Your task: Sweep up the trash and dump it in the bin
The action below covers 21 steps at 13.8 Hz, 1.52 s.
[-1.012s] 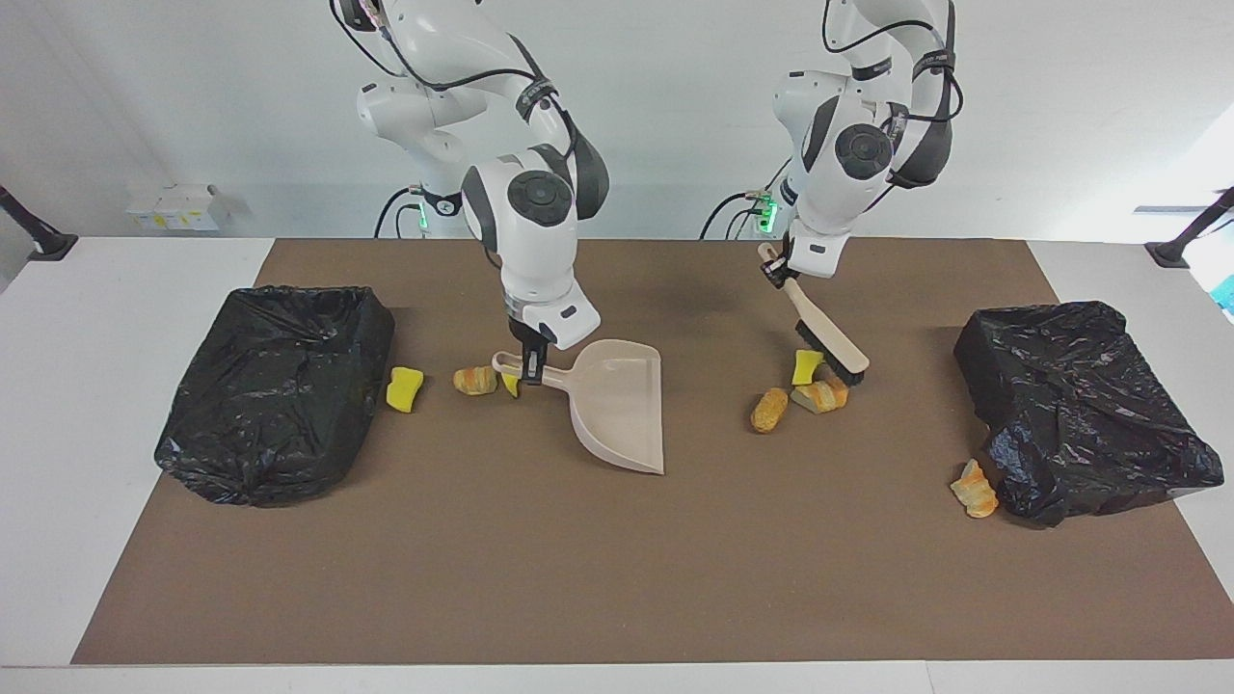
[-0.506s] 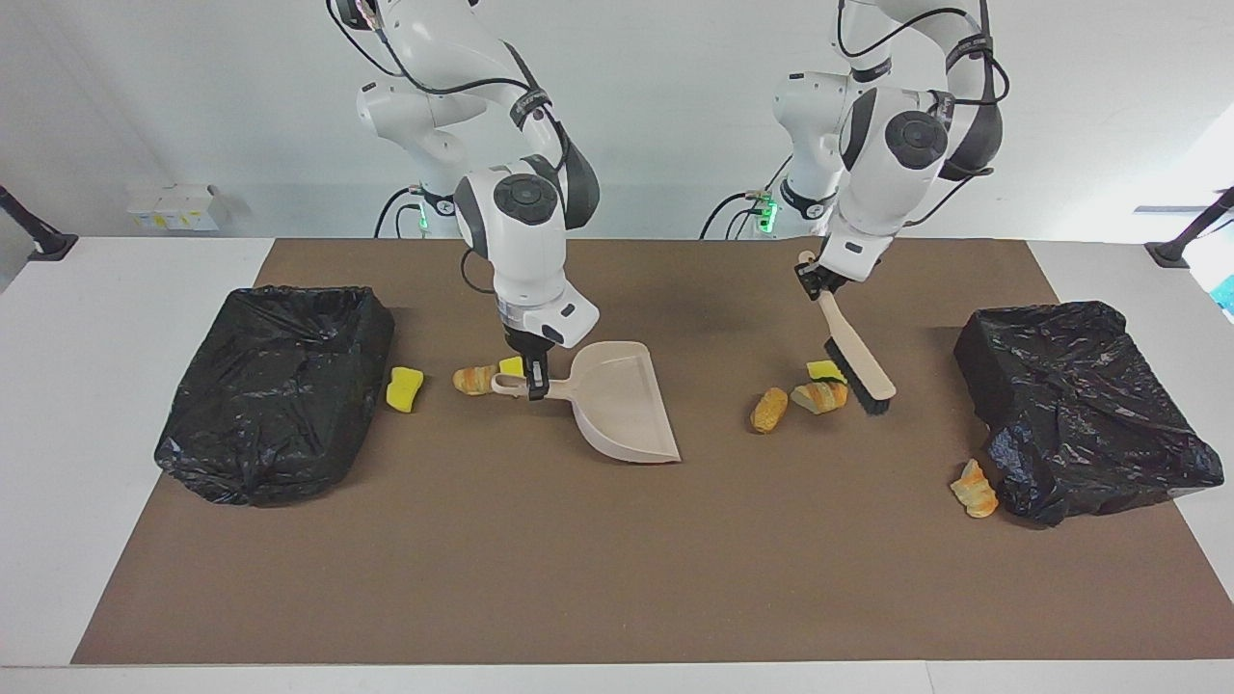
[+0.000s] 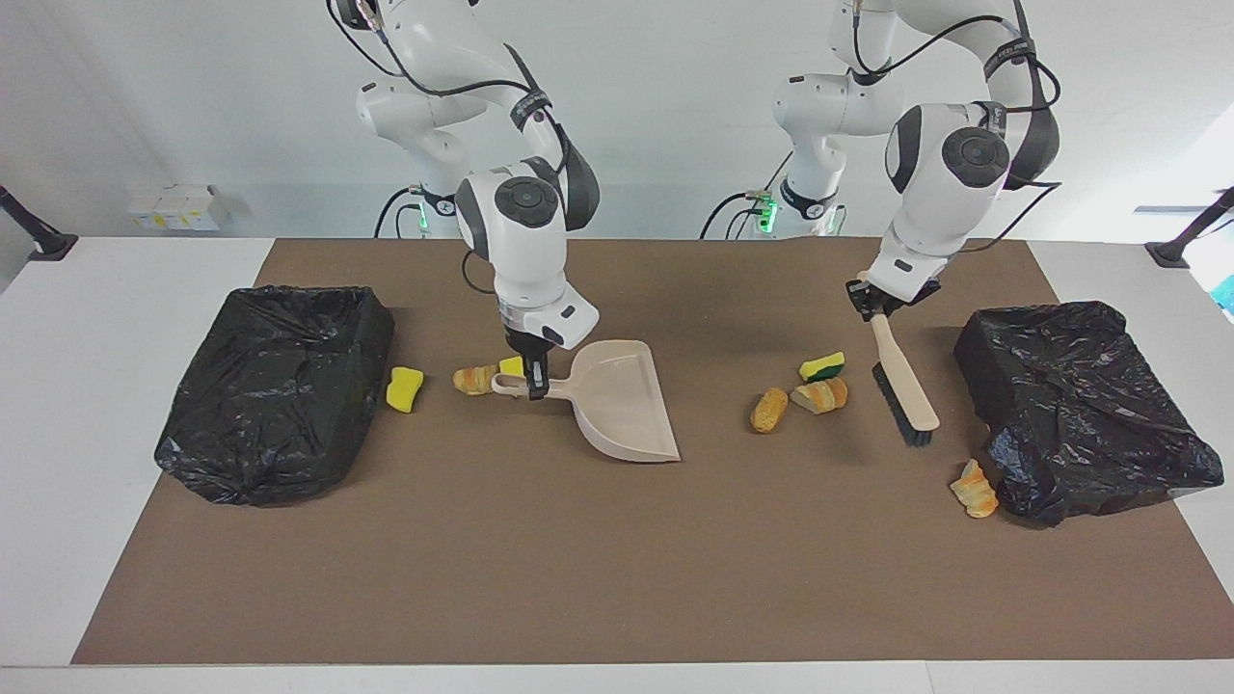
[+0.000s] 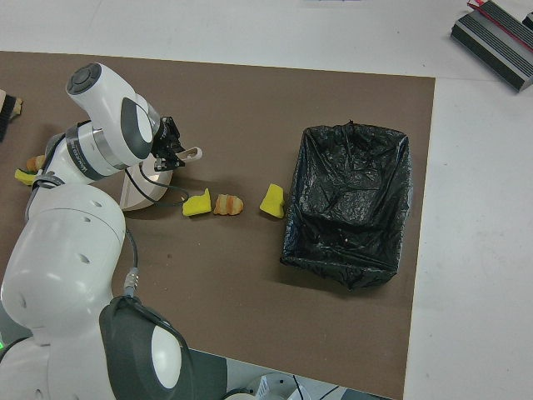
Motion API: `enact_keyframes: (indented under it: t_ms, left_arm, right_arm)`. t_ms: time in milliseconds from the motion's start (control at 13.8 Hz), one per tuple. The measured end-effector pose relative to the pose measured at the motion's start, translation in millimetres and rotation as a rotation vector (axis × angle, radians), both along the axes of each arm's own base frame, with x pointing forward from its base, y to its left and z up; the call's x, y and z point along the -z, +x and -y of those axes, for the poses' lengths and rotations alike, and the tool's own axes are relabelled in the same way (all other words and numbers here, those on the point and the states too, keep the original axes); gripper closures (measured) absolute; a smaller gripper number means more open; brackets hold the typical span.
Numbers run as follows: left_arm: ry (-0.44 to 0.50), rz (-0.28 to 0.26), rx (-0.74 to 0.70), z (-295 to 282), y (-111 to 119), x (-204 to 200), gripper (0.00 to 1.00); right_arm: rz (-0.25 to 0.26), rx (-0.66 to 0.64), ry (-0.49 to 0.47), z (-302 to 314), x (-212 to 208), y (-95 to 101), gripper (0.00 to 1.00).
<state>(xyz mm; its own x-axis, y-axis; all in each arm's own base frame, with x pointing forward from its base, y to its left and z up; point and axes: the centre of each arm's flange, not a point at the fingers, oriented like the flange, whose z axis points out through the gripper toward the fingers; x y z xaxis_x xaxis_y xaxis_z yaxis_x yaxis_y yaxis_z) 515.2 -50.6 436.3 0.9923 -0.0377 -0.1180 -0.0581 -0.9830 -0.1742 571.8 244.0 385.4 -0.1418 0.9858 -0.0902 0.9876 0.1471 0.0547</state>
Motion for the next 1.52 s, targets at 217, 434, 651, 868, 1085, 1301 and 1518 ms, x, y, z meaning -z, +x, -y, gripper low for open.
enact_keyframes:
  t_ms: [217, 434, 651, 868, 1085, 1301, 1518]
  left_arm:
    - [0.055, -0.007, 0.046, -34.9, 24.8, 15.9, 0.74]
    - [0.122, -0.009, 0.09, -48.2, 45.0, 29.9, 0.74]
    - [0.15, -0.011, 0.096, -63.2, 58.5, 49.7, 0.74]
    - [0.171, -0.007, 0.105, -73.0, 72.1, 63.1, 0.74]
    - [0.185, -0.001, 0.118, -75.2, 78.0, 68.0, 0.74]
    - [0.185, 0.007, 0.119, -78.7, 79.8, 71.0, 0.74]
    - [0.181, -0.005, 0.13, -82.9, 80.2, 79.1, 0.74]
  right_arm:
    - [-0.011, 0.053, 0.001, 2.3, 4.7, -6.9, 0.69]
    - [-0.014, 0.078, 0.0, 1.8, 5.4, -13.5, 0.69]
    - [-0.016, 0.082, 0.001, 1.7, 5.6, -15.3, 0.69]
    - [-0.018, 0.082, 0.0, 1.6, 6.5, -16.0, 0.69]
    - [-0.018, 0.081, 0.0, 1.2, 6.6, -16.6, 0.69]
    - [-0.019, 0.081, 0.0, 1.1, 6.6, -16.7, 0.69]
    - [-0.019, 0.08, 0.0, 1.1, 6.6, -16.9, 0.69]
